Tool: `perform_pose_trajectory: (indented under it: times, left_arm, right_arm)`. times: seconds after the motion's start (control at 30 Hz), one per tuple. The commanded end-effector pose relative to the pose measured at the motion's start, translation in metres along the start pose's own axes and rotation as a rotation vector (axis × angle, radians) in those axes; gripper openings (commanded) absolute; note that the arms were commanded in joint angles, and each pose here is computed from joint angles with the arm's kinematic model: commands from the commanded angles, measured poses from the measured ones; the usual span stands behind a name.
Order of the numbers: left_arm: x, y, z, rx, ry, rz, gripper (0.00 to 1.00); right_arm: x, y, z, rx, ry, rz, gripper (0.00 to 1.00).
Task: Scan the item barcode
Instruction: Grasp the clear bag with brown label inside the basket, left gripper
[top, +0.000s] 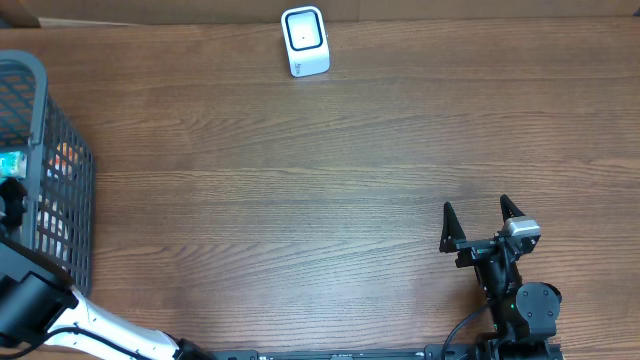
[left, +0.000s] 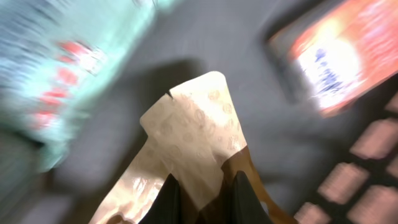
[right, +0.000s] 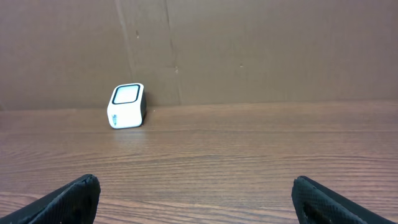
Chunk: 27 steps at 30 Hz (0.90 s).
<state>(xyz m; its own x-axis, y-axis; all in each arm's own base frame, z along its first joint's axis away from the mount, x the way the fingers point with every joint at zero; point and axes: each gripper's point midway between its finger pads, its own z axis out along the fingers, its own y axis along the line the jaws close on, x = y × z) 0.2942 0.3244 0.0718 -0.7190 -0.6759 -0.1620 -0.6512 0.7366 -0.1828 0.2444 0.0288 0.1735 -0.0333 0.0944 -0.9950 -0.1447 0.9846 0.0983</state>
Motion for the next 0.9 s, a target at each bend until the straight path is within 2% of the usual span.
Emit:
perform_pose_trajectory:
  times: [0.0, 0.27, 0.5, 0.6, 0.7, 0.87]
  left_arm:
    - [-0.041, -0.013, -0.058, 0.011, -0.134, -0.116, 0.04]
    - [-0.066, -0.033, -0.167, 0.019, -0.300, -0.223, 0.04]
    - [-0.066, -0.050, -0.240, 0.030, -0.448, -0.214, 0.04]
    - [-0.059, -0.048, -0.239, 0.016, -0.426, -0.222, 0.04]
    - [-0.048, -0.033, -0.221, -0.059, -0.348, -0.246, 0.14]
    - [-0.039, -0.026, -0.174, -0.099, -0.208, -0.205, 0.24]
  right_arm:
    - [0.002, -0.001, 0.000, 0.001, -0.002, 0.004, 1.00]
    - [0.002, -0.001, 0.000, 0.001, -0.002, 0.004, 1.00]
    - [0.002, -0.001, 0.000, 0.001, -0.002, 0.004, 1.00]
    - [0.002, -0.001, 0.000, 0.001, -0.002, 0.004, 1.00]
    - [0.002, -0.001, 0.000, 0.001, -0.002, 0.004, 1.00]
    - [0.002, 0.000, 0.000, 0.000, -0.002, 0.004, 1.00]
